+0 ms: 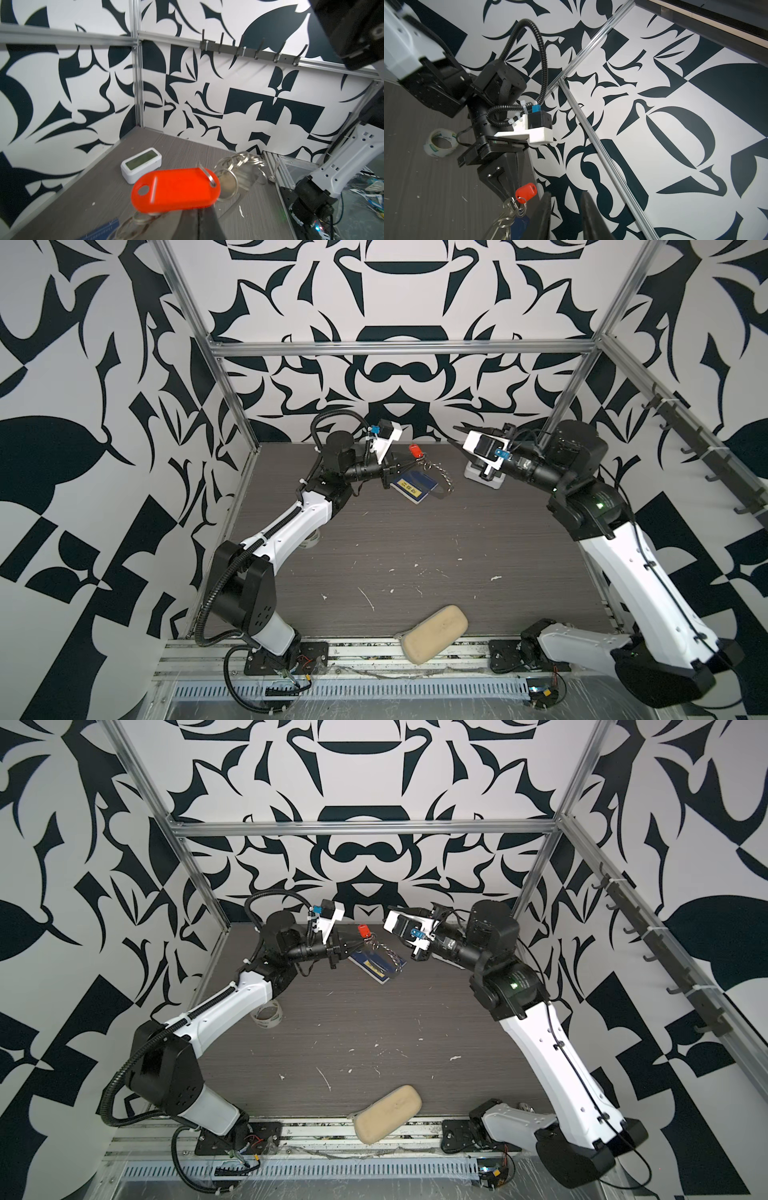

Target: Remove the keys from the keyring

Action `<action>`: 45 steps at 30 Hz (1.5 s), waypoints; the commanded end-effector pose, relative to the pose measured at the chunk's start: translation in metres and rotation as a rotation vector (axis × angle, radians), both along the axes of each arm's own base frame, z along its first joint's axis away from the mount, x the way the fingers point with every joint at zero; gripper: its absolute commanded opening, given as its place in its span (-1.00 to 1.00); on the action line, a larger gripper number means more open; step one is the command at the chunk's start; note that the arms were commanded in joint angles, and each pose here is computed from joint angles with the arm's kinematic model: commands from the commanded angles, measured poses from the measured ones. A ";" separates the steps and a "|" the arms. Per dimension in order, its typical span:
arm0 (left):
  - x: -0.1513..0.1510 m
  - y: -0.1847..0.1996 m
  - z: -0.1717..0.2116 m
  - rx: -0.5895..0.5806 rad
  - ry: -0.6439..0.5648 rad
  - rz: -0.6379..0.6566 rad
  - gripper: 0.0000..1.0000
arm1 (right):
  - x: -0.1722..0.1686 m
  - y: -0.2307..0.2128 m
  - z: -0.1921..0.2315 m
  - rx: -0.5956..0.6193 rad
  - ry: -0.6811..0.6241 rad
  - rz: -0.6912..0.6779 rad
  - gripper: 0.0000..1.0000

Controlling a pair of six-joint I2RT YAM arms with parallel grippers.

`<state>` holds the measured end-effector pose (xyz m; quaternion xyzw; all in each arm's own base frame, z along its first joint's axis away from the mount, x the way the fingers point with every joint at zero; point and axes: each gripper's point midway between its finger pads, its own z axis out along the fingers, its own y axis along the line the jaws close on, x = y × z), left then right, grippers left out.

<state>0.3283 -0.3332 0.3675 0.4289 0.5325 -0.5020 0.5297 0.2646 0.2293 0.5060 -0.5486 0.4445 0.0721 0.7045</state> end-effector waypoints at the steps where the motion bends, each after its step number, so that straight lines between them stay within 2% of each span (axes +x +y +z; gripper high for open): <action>1: -0.040 0.014 0.043 -0.160 -0.288 -0.094 -1.00 | -0.018 -0.003 -0.005 0.036 0.076 0.043 -0.43; 3: -0.051 0.018 0.035 -0.191 -0.353 -0.114 -1.00 | -0.020 -0.003 -0.017 0.039 0.091 0.043 -0.44; 8: -0.063 0.024 0.023 -0.239 -0.420 -0.131 -1.00 | -0.020 -0.002 -0.045 0.028 0.149 0.047 -0.45; 14: -0.071 0.025 0.014 -0.233 -0.433 -0.165 -1.00 | -0.022 0.005 -0.071 -0.003 0.223 0.096 -0.49; 26: -0.079 0.024 -0.001 -0.196 -0.471 -0.217 -1.00 | -0.033 0.027 -0.091 -0.025 0.410 0.215 -0.49; 45: -0.091 0.024 -0.008 -0.180 -0.508 -0.253 -1.00 | -0.031 0.047 -0.108 -0.099 0.443 0.238 -0.53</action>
